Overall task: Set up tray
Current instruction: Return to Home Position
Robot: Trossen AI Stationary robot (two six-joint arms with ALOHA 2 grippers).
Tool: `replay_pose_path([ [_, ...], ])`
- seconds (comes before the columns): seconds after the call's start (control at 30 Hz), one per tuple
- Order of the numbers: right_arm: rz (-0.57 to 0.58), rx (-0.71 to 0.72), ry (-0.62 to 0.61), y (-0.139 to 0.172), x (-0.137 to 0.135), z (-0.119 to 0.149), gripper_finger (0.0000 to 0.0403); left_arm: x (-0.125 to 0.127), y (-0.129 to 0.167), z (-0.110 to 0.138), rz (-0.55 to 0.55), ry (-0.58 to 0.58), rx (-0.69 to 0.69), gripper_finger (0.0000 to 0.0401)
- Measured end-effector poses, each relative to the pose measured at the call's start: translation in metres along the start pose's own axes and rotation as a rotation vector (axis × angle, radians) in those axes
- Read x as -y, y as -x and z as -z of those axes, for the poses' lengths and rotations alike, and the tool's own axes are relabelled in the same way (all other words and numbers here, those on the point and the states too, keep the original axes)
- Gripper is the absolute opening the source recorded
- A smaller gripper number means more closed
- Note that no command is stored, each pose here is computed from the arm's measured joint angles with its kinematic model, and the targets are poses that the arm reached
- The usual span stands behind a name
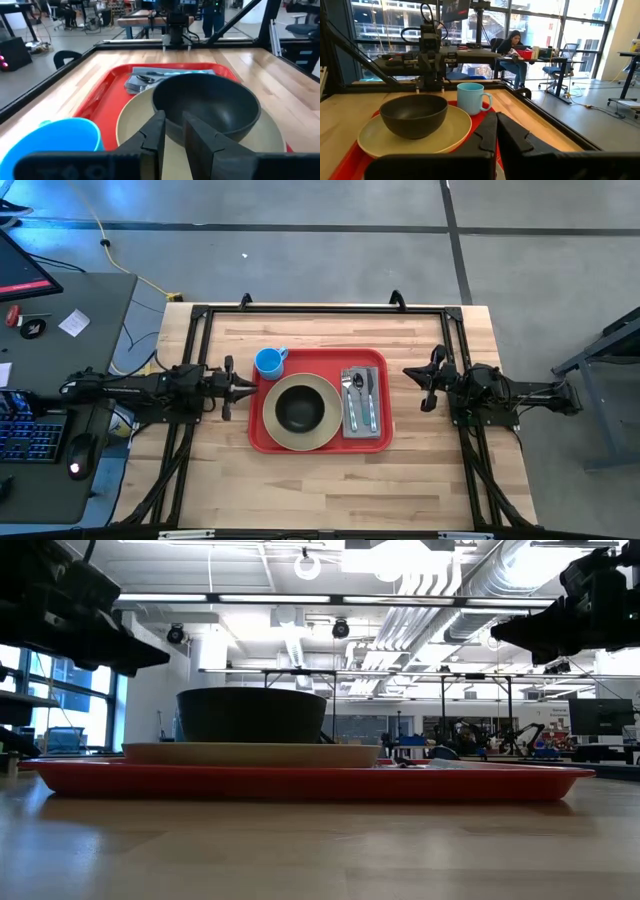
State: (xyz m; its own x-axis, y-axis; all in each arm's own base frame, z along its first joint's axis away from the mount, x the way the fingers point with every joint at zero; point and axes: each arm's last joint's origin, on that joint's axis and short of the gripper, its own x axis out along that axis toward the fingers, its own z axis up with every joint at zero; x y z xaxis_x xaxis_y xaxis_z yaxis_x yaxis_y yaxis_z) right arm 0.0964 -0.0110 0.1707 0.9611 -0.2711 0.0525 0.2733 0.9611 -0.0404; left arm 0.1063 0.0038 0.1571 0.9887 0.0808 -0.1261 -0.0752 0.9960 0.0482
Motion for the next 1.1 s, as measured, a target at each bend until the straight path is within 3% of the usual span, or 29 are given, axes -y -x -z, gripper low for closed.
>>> replay_pose_path([
  [1.1,0.0,0.003,0.033,0.0,0.0,-0.0003,0.0,0.0005,-0.0002,0.0011,0.014,0.001,-0.002,0.0097],
])
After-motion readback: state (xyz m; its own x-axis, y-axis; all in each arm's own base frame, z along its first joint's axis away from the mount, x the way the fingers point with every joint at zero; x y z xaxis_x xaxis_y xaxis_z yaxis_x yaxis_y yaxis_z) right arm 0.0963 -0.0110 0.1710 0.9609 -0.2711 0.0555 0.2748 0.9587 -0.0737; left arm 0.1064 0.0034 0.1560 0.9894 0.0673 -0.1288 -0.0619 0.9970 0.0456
